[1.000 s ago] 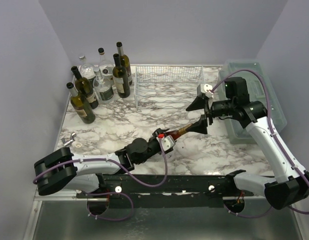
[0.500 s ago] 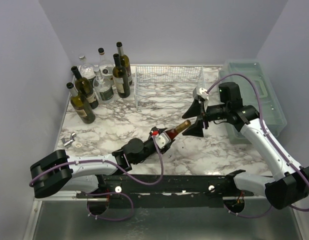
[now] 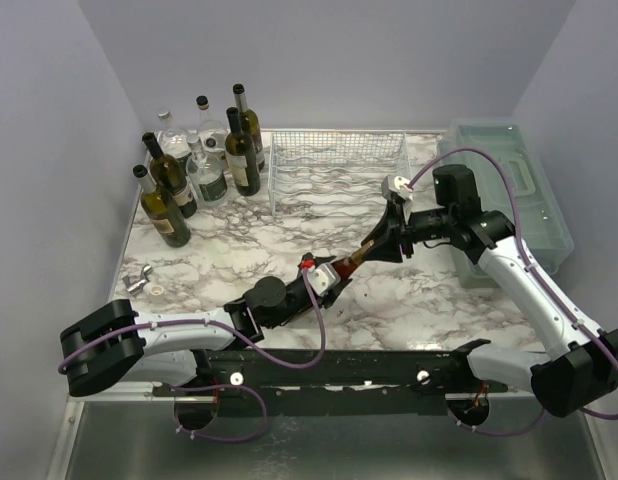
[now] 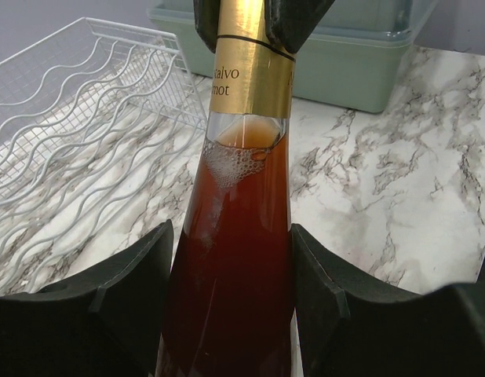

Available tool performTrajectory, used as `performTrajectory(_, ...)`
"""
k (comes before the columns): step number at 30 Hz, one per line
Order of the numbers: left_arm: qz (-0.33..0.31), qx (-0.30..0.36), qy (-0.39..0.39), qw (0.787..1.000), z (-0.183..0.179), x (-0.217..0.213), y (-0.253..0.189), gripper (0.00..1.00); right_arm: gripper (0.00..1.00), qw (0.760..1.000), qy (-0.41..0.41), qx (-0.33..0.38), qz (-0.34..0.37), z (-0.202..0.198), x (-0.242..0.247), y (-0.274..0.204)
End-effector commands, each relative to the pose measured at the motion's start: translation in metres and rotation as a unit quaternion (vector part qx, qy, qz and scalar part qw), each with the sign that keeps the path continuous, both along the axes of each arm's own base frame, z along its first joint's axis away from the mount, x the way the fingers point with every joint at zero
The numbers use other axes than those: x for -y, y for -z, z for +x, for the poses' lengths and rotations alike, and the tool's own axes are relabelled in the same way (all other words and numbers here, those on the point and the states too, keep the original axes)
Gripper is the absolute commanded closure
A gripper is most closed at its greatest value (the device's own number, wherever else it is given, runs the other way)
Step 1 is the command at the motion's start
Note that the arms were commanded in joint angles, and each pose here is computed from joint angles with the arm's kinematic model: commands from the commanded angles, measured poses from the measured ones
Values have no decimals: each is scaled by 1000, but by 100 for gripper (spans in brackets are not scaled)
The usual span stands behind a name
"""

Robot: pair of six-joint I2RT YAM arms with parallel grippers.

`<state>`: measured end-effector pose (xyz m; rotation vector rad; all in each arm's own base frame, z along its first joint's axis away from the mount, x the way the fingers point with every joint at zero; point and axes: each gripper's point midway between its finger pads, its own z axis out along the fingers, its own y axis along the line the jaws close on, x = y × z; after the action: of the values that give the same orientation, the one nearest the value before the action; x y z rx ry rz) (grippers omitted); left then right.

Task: Take the wine bottle off the wine rack
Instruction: Pick up the wine bottle from the wine rack.

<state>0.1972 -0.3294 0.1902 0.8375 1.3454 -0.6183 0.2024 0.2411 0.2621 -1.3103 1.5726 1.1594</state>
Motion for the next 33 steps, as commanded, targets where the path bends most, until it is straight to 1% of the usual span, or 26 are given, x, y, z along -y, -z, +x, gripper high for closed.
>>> performTrajectory(1, -133, 34, 7, 990, -3, -1, -76, 100, 87, 1000, 1, -4, -5, 1, -3, -2)
performTrajectory(4, -143, 23, 18, 989, -5, 1, -77, 100, 96, 1000, 9, 0, -2, 5, -4, -10)
performTrajectory(6, -150, 10, 42, 988, -10, 6, -77, 98, 99, 1000, 16, 6, -3, 8, -4, -18)
performTrajectory(8, -154, -1, 68, 986, -15, 11, -77, 73, 100, 1000, 21, 13, -5, 13, -4, -26)
performTrajectory(9, -163, -17, 80, 983, -18, 13, -78, 57, 100, 1000, 25, 18, -5, 15, -4, -30)
performTrajectory(11, -167, -30, 109, 979, -23, 17, -78, 37, 100, 999, 30, 22, -8, 18, -4, -35)
performTrajectory(13, -170, -43, 129, 976, -25, 19, -78, 23, 100, 999, 34, 25, -14, 22, -4, -36)
performTrajectory(16, -173, -54, 146, 973, -22, 18, -79, 9, 100, 998, 41, 32, -26, 25, -4, -34)
performTrajectory(19, -170, -53, 162, 971, -20, 17, -83, 2, 100, 998, 44, 41, -35, 25, -2, -34)
performTrajectory(24, -146, -49, 193, 969, -20, 25, -92, 2, 100, 997, 45, 54, -37, 25, -2, -43)
performTrajectory(28, -118, -42, 190, 974, -13, 32, -90, 2, 100, 997, 45, 59, -34, 26, -4, -52)
performTrajectory(30, -99, -41, 184, 977, -8, 35, -86, 4, 100, 997, 46, 60, -34, 26, -4, -55)
performTrajectory(33, -70, -46, 177, 981, -2, 39, -78, 17, 100, 996, 46, 61, -35, 25, -5, -57)
